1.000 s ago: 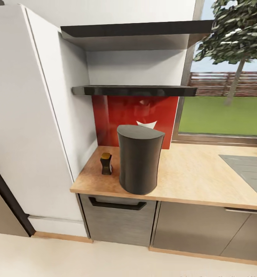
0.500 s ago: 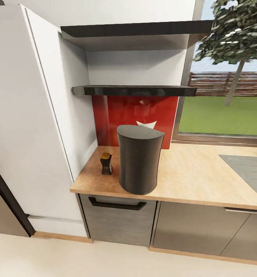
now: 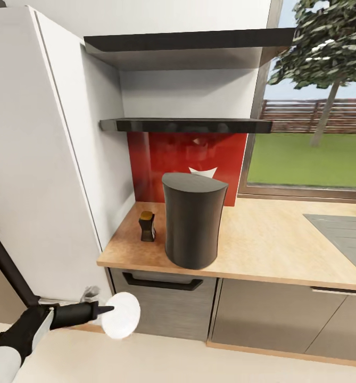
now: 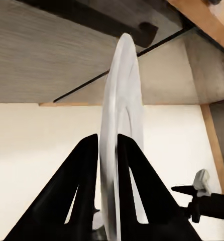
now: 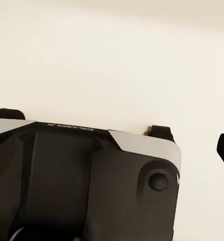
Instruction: Set up a coffee station on the kitchen countertop: keep the coffee maker on the countertop, move the bottle of coffee from the kitchen shelf to the counter next to the coffee maker, place a paper coffee filter on top of the coffee maker, put the saucer next to the coffee maker with the coffee cup on the saucer, and place the electric kettle next to the coffee maker.
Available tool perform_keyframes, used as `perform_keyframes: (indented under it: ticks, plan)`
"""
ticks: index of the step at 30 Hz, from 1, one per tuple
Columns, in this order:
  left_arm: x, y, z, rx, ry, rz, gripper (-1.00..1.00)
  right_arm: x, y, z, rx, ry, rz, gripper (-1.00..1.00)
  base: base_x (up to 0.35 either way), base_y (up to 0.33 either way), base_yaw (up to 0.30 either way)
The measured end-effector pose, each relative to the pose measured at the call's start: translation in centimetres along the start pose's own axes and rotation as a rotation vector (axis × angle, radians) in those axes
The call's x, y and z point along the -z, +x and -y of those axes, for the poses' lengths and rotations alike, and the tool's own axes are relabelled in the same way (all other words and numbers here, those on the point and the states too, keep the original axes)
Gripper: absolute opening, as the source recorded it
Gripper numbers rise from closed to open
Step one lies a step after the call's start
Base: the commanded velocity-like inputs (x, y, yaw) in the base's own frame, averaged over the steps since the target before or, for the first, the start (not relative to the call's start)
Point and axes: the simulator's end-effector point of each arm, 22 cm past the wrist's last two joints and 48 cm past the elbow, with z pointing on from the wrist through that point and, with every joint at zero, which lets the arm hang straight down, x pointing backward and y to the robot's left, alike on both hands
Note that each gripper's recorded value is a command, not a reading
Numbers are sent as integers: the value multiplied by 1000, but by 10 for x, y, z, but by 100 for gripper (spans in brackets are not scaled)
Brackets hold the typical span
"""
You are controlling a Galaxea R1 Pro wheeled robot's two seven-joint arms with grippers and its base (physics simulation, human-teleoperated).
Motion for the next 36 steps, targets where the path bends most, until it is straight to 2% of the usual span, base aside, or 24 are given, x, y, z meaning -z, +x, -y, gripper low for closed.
perform_keyframes:
  ticks: [2,8,11,14,17,19,22,28,30,33,34,36]
  plan:
    - [1,-26,14,18,38,28,-100,0,0,0,0,0,0,100,0,0,0]
    - [11,-87,49,122,141,109,-100,0,0,0,0,0,0,100,0,0,0]
    - [14,-96,57,173,169,111,-100,0,1,0,0,0,-1,100,0,0,0]
    - [17,-101,69,220,228,120,-100,0,0,0,0,0,-1,100,0,0,0]
    - [18,-105,81,229,282,131,-100,0,1,0,0,0,-1,100,0,0,0]
    - [17,-110,89,217,301,138,-100,0,0,0,0,0,0,100,0,0,0]
    - [20,-114,92,200,305,147,-100,0,0,0,0,0,0,100,0,0,0]
    - [25,-120,90,206,306,173,-100,0,0,0,0,0,0,100,0,0,0]
    - [30,-126,88,217,310,202,-100,0,0,0,0,0,-1,100,0,0,0]
    - [44,-145,78,248,300,282,-100,0,0,0,0,0,0,100,0,0,0]
    - [47,-151,70,263,277,311,-100,0,0,0,0,0,0,100,0,0,0]
    - [48,-154,60,284,238,335,-100,0,0,0,0,0,-1,100,0,0,0]
